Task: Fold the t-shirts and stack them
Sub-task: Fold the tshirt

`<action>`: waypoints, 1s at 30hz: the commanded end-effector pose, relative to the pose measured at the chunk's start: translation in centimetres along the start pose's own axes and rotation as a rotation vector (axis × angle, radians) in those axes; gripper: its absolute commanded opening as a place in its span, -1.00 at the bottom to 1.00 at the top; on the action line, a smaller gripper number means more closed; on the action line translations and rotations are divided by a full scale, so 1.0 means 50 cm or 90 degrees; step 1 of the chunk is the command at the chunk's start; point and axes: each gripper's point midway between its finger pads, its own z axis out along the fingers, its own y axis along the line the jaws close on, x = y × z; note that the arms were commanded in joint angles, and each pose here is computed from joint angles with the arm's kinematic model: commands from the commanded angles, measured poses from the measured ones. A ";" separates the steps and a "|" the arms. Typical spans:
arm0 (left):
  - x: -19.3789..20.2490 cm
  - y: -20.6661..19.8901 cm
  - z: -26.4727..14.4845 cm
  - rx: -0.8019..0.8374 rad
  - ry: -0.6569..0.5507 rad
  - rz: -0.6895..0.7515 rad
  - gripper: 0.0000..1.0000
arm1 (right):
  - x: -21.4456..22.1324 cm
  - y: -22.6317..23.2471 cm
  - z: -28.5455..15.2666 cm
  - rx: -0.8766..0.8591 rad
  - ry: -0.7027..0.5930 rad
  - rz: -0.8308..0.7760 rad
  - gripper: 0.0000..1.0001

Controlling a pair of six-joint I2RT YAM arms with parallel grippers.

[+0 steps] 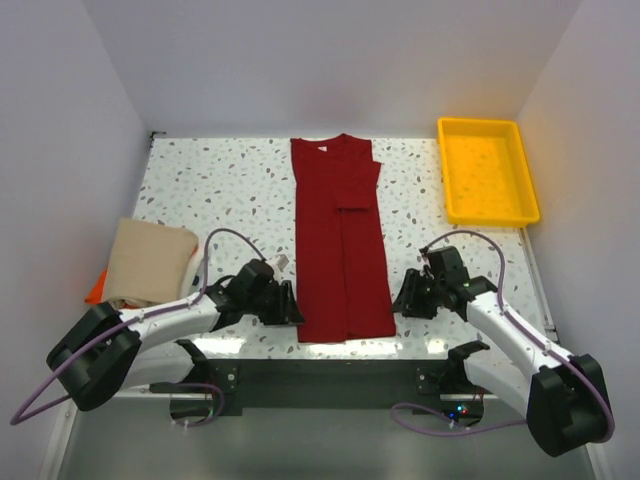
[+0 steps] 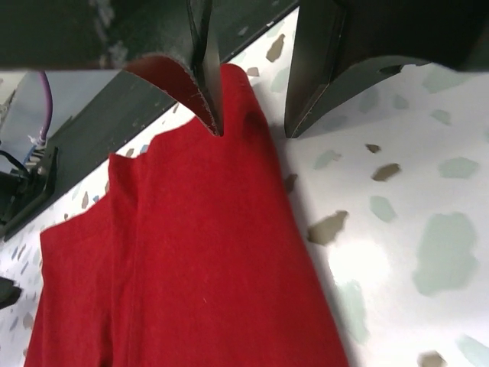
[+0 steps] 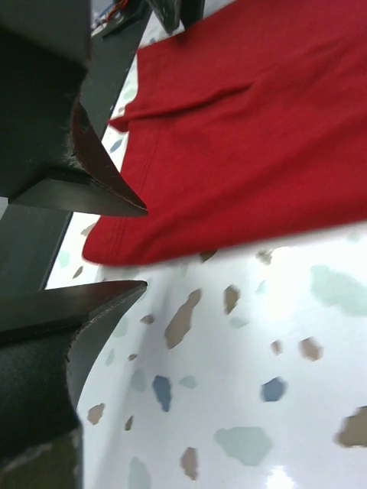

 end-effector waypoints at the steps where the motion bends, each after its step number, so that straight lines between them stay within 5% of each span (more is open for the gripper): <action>1: 0.044 0.013 0.005 -0.016 0.032 -0.019 -0.15 | 0.068 -0.024 0.000 0.011 0.072 0.018 -0.15; 22: 0.132 0.036 0.008 -0.042 0.088 -0.037 -0.39 | 0.142 -0.030 0.033 0.014 0.123 0.029 -0.24; 27: 0.137 0.038 0.007 -0.045 0.090 -0.039 -0.52 | 0.145 -0.021 0.039 0.000 0.128 0.027 -0.41; 30: 0.140 0.041 0.006 -0.049 0.094 -0.037 -0.83 | 0.149 -0.016 0.040 -0.006 0.132 0.016 -0.68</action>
